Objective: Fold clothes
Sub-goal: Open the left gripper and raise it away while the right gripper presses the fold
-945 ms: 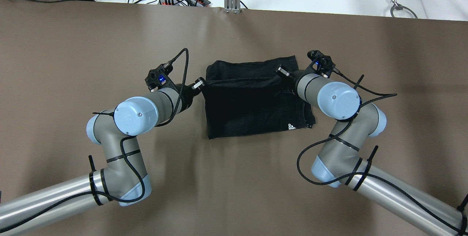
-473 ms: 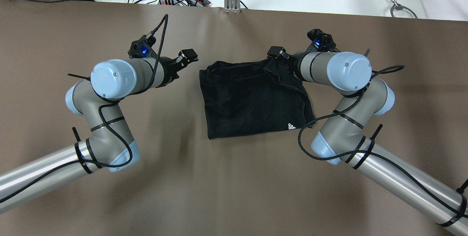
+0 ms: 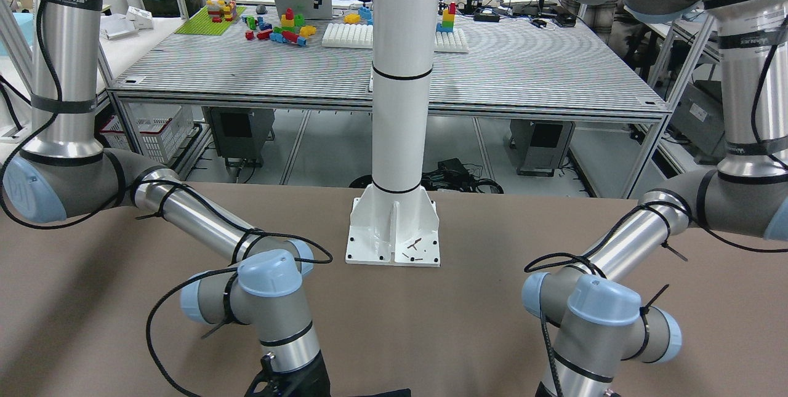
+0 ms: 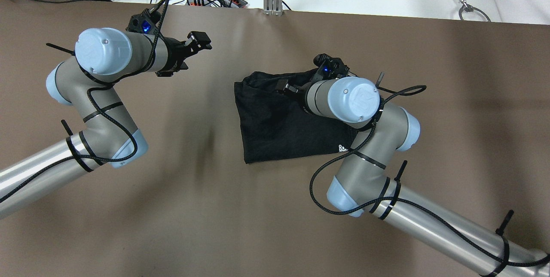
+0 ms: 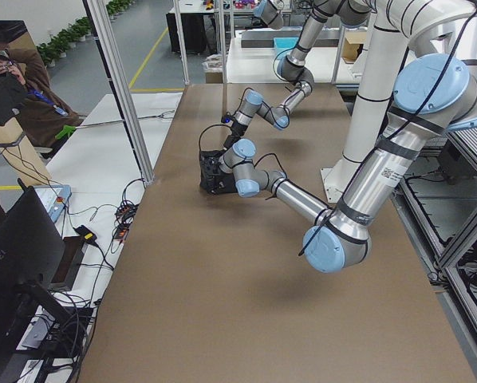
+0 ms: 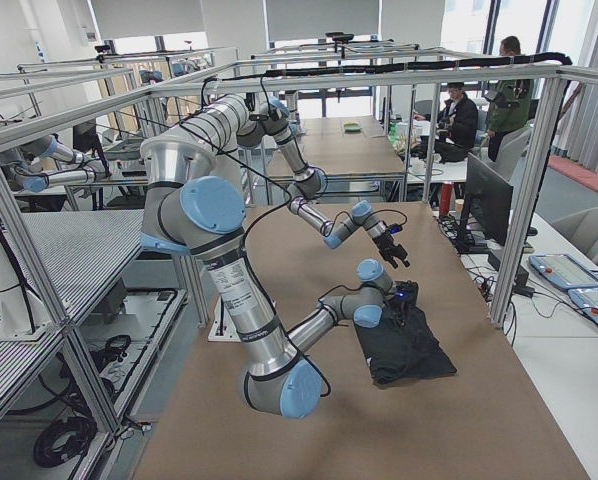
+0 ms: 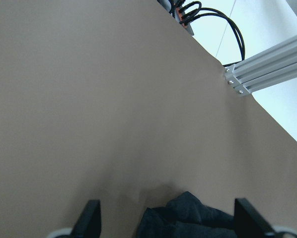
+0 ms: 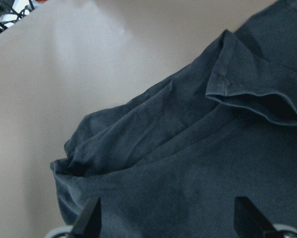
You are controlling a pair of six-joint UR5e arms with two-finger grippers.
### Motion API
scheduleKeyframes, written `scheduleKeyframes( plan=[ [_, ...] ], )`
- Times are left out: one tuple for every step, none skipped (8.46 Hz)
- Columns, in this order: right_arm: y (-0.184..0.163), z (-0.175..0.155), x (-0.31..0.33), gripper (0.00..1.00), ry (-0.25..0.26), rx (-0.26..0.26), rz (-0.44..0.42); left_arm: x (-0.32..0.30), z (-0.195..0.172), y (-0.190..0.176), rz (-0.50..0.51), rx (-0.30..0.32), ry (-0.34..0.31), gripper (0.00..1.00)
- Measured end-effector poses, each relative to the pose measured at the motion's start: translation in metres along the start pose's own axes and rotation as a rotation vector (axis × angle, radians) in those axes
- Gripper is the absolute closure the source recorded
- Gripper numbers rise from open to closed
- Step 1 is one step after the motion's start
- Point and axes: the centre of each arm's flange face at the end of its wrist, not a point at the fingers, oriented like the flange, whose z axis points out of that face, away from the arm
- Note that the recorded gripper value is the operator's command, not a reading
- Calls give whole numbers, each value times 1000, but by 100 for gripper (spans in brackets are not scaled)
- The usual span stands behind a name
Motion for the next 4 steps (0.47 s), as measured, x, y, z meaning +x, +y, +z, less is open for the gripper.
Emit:
scheduleKeyframes(
  plan=[
    [17,9,-2,6,37,13,-75,0,-3,-11,10,-3,-2,6],
    [25,18,-3,6,78,20,-146,0,-6,-18,17,-2,-3,6],
    [24,30,0,6,123,29,-205,0,-8,-23,23,-4,-4,6],
    [11,43,6,6,167,43,-259,-1,-8,-26,36,-6,-5,6]
  ],
)
